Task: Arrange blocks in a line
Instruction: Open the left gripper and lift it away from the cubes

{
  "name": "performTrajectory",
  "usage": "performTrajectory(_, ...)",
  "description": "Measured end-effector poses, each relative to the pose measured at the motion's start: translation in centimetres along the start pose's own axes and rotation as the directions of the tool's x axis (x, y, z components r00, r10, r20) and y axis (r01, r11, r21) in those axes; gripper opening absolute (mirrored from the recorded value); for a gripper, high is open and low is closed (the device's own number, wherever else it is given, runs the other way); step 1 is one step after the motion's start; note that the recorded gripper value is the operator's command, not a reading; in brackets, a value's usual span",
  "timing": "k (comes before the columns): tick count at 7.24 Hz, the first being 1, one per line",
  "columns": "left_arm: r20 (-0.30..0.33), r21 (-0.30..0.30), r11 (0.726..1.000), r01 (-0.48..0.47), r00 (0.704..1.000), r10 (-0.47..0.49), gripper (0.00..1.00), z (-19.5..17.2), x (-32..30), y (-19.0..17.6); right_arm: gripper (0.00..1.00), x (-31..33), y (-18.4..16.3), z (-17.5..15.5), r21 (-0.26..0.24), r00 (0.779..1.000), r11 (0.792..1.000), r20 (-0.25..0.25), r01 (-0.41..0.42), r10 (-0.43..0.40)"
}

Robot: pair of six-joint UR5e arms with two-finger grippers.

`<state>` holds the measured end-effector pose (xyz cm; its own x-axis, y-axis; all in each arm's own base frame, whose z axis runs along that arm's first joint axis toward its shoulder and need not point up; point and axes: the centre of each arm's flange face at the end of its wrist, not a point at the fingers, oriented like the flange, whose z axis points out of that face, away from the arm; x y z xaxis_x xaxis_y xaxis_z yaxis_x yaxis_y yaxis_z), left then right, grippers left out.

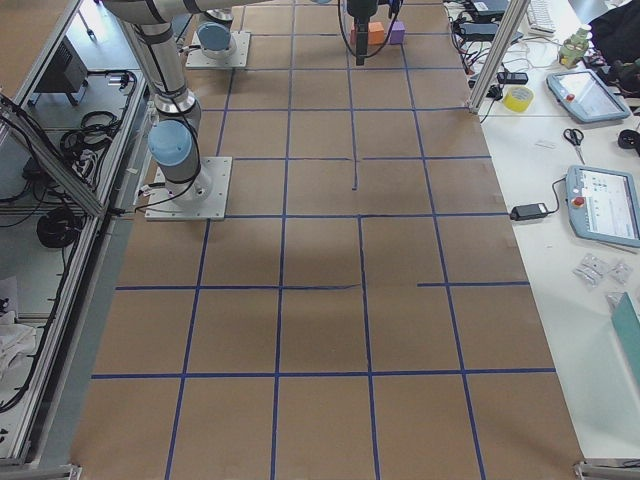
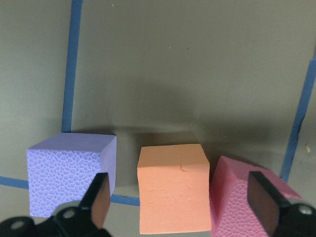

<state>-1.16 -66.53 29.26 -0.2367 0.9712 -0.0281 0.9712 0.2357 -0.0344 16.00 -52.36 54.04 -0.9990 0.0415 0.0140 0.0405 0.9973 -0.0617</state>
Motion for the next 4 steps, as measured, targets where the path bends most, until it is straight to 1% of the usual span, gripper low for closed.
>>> performTrajectory(1,0.006,-0.019,0.999,0.037,0.999,-0.037,1.00,-1.3,1.7,-3.8,1.00,0.0,0.0,0.0,0.000,1.000,1.000,0.000,0.000,0.000)
performTrajectory(2,0.021,-0.022,0.995,0.095,0.995,-0.095,1.00,-2.6,3.3,-7.2,1.00,0.0,0.0,0.0,0.000,1.000,1.000,0.000,0.000,0.000)
performTrajectory(3,0.041,-0.014,0.984,0.178,0.983,-0.177,1.00,-3.9,4.8,-10.1,1.00,0.0,0.0,0.0,0.000,1.000,1.000,0.000,0.000,0.000)
performTrajectory(4,0.056,0.000,0.965,0.264,0.963,-0.263,1.00,-5.0,6.0,-12.1,1.00,0.0,0.0,0.0,0.000,1.000,1.000,0.000,0.000,0.000)
